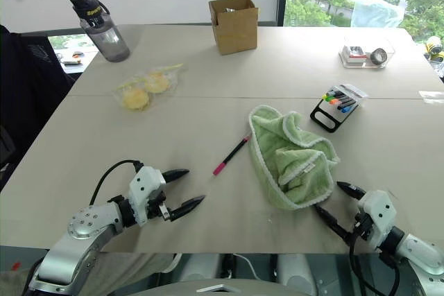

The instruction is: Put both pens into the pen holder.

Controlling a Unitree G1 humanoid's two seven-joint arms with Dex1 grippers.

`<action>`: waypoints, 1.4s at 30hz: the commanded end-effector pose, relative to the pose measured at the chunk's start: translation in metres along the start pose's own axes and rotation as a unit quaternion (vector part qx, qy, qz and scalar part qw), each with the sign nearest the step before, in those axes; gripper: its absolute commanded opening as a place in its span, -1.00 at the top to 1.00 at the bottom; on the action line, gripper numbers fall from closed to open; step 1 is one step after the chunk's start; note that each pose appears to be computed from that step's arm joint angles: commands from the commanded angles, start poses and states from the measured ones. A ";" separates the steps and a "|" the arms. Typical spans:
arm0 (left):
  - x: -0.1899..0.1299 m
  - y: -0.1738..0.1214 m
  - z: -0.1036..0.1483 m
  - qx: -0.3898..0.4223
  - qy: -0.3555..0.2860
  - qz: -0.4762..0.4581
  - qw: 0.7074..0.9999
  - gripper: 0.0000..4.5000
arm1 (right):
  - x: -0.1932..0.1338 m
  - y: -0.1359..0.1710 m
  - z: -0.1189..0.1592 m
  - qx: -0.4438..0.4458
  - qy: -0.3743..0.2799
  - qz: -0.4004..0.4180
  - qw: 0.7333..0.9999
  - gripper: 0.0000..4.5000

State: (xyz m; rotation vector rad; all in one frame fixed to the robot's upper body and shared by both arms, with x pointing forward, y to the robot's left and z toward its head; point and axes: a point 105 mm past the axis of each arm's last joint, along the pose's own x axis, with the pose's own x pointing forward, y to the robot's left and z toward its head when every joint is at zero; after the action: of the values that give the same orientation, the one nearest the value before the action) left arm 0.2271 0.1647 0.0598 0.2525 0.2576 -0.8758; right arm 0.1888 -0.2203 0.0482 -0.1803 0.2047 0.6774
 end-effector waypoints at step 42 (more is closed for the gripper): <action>-0.022 0.022 0.090 0.050 -0.074 -0.112 0.990 -1.00 | 0.067 -0.001 0.048 -0.048 0.028 0.008 0.998 -0.78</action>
State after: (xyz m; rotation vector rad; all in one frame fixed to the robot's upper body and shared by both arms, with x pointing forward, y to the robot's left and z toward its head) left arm 0.2459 0.1697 0.1402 0.2317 0.1540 -1.0956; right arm 0.2458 -0.1622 0.0777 -0.2724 0.2244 0.7305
